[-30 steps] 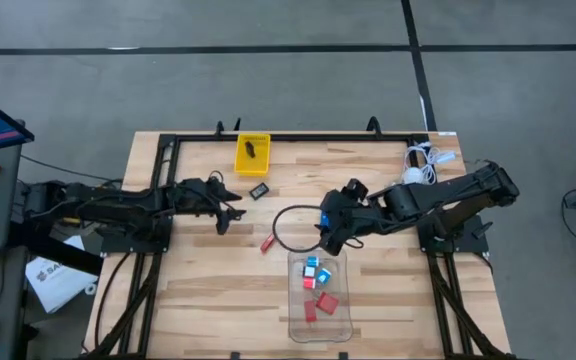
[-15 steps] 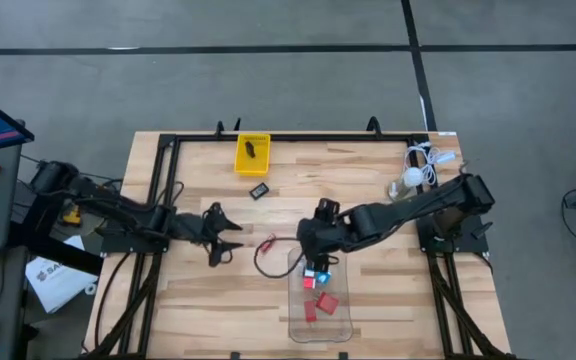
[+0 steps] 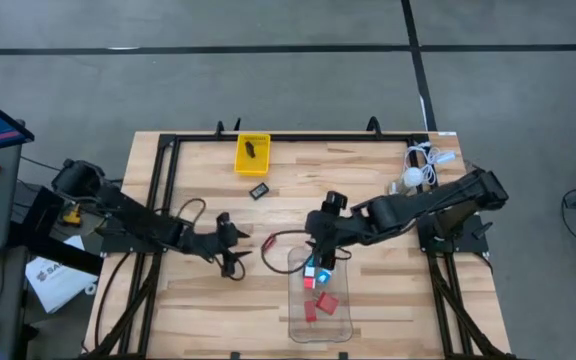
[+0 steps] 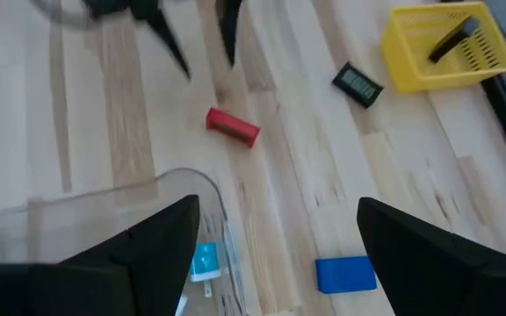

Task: Pick & Place Office items
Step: Put the left red digital clock into the yellow bin

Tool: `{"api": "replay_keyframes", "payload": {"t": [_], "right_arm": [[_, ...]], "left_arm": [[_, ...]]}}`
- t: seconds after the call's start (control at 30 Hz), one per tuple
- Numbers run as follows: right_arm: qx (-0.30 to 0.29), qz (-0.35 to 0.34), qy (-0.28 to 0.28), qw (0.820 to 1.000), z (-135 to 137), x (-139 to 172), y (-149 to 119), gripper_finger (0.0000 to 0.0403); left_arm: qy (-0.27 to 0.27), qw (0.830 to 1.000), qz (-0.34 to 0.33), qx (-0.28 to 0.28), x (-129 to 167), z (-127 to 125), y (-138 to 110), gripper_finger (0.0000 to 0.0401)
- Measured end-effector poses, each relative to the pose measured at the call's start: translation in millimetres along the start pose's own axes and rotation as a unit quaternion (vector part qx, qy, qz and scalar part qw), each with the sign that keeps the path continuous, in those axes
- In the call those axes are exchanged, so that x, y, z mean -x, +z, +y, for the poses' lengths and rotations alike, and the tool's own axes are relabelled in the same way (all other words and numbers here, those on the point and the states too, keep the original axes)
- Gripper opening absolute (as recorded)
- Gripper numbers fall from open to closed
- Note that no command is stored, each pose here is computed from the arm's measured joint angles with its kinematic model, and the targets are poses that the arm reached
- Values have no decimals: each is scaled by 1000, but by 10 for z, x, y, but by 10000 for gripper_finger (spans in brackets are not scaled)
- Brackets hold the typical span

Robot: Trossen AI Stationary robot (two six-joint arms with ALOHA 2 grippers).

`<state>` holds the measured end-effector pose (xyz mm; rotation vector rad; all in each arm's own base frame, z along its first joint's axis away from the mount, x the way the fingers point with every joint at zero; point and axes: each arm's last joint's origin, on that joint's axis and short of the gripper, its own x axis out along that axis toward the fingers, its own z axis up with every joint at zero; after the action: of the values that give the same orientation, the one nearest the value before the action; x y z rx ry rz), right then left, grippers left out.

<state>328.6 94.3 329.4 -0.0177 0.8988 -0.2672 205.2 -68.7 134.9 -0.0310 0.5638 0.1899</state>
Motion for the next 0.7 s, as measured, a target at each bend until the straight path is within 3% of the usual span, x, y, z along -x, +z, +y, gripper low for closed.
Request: {"api": "replay_keyframes", "payload": {"t": [0.17, 0.4, 0.53, 0.7], "right_arm": [[-10, -14, 2, 1000, -30, 146, -5, 302], [5, -15, -15, 1000, 20, 200, -55, 302], [19, -12, -21, 1000, 94, 210, -96, 302], [33, -21, -28, 999, 174, 266, -136, 302]], "left_arm": [[-3, 1000, 17, -13, -155, -171, 52, 224], [35, 998, 5, 46, -295, -281, 223, 249], [85, 994, 40, 54, -343, -291, 235, 250], [99, 991, 51, 76, -411, -309, 253, 249]]}}
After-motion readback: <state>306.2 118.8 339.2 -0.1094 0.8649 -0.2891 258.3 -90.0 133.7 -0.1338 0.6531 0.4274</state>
